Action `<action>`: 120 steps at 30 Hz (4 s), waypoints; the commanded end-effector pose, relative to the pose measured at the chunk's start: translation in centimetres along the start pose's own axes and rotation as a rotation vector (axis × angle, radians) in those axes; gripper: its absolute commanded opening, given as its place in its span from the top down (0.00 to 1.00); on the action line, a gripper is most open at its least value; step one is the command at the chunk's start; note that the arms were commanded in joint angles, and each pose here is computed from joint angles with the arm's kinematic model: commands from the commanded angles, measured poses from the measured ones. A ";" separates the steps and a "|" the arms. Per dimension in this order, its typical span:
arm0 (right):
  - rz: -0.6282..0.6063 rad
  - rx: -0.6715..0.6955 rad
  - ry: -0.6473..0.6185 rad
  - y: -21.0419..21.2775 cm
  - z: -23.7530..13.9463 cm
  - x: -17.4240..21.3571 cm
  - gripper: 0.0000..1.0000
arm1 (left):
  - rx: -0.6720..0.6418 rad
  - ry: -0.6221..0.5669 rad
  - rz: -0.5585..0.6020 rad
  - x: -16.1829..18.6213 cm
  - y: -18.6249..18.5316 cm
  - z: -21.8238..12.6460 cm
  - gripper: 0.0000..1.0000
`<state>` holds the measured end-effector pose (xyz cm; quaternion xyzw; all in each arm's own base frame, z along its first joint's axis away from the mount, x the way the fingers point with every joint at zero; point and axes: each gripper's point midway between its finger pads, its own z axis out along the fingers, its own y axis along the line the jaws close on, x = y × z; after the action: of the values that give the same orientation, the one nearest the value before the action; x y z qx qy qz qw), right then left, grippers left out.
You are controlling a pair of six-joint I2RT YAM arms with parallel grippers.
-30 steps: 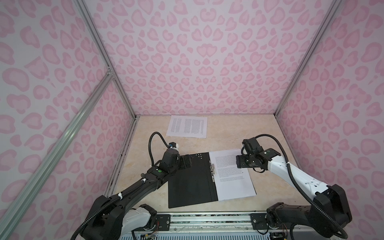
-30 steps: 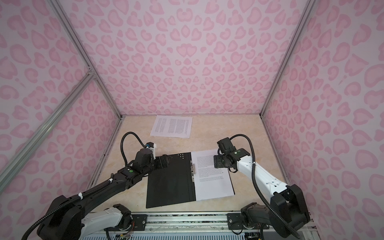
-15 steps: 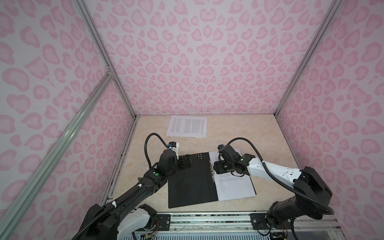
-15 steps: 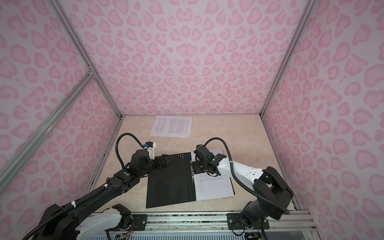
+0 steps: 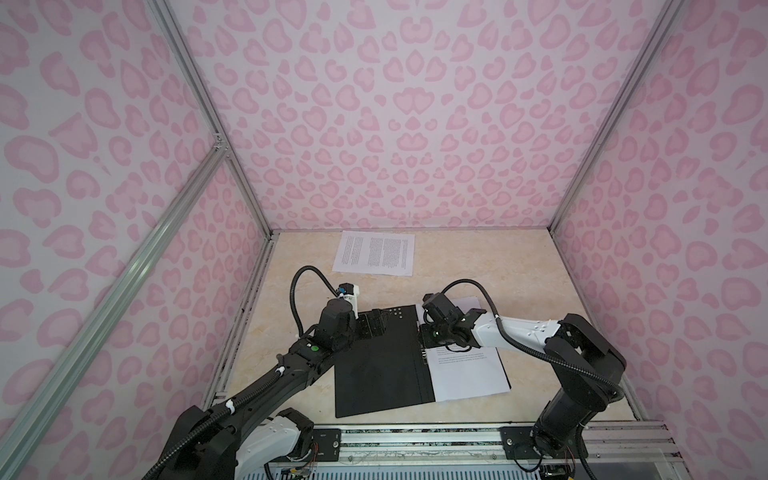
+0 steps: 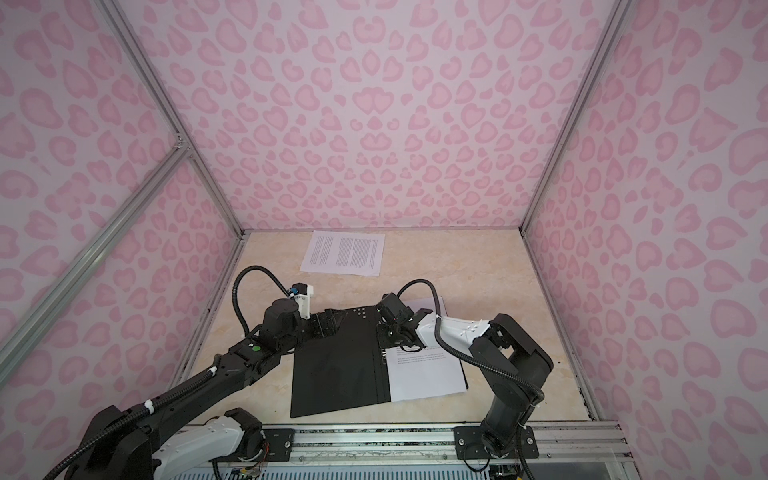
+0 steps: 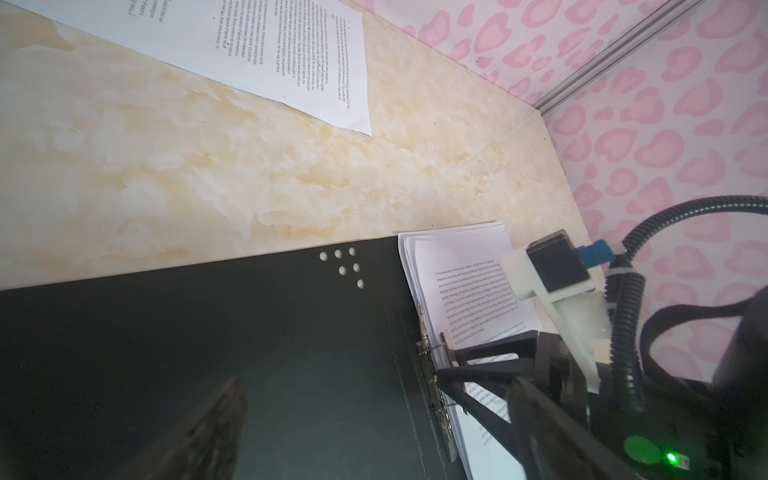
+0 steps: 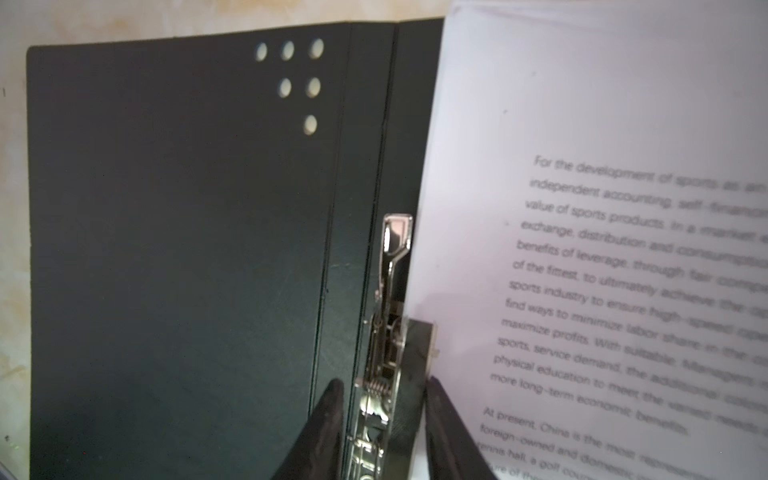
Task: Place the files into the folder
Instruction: 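Push the sheet edge under the clip with right gripper while left gripper holds folder, then raise both grippers and move them toward the loose white sheet beyond the folder, then pinch the loose sheet's edge with right gripper while left gripper presses it down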
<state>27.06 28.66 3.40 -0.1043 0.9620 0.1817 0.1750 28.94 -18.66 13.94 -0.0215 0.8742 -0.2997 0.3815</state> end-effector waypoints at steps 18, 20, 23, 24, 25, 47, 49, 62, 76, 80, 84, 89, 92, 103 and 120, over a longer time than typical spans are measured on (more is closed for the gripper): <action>0.156 -0.123 -0.116 3.6 1.1 -2.3 0.88 | -0.015 -0.045 0.012 -1.1 0.0 -0.5 0.01; 0.183 -0.140 -0.137 3.9 1.2 -3.0 0.90 | -0.016 -0.048 0.014 -1.2 0.0 -0.5 0.01; 0.210 -0.148 -0.162 4.3 1.3 -3.9 0.91 | -0.022 -0.052 0.014 -1.3 0.1 -0.7 0.01; 0.221 -0.153 -0.170 4.5 1.3 -4.2 0.91 | -0.023 -0.056 0.016 -1.4 0.0 -0.7 0.01; 0.232 -0.159 -0.177 4.6 1.4 -4.4 0.90 | -0.026 -0.059 0.015 -1.4 0.1 -0.8 0.01; 0.207 -0.235 -0.243 8.1 0.9 -4.5 0.57 | -0.079 -0.094 0.027 -2.0 0.9 -1.5 0.02; 0.188 -0.215 -0.266 7.3 0.0 -5.3 0.53 | -0.083 -0.100 0.031 -2.2 1.0 -1.6 0.02; 0.182 -0.136 -0.329 -0.7 -2.9 -13.3 0.09 | -0.163 -0.165 0.062 -5.9 1.3 -1.8 0.03; 0.209 -0.310 -0.257 -2.2 -1.4 -12.8 0.07 | -0.203 -0.047 -0.066 -16.3 6.1 10.3 0.02; 0.178 -0.326 -0.232 -1.9 -1.7 -11.5 0.09 | -0.170 0.008 -0.104 -18.7 8.4 14.8 0.00; 0.132 -0.299 -0.191 -1.8 -1.9 -10.2 0.09 | -0.145 0.063 -0.132 -19.4 10.3 18.0 0.00; 0.113 -0.271 -0.164 -2.6 -1.6 -9.6 0.07 | -0.127 0.116 -0.176 -18.9 12.3 20.3 0.00; 0.132 -0.277 -0.163 -3.1 -1.4 -9.9 0.07 | -0.117 0.139 -0.222 -18.3 13.2 21.3 0.00; 0.251 -0.275 -0.215 -6.3 0.0 -14.6 0.08 | -0.065 0.218 -0.357 -15.4 13.8 23.0 0.02; 0.429 -0.311 -0.270 -10.1 6.3 -26.5 0.16 | -0.053 0.360 -0.406 -7.5 10.9 21.2 0.04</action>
<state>55.55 25.90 6.02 0.0768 0.8825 0.3849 0.2592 53.99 -19.02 4.73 -0.1163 0.8916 -0.3761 0.2236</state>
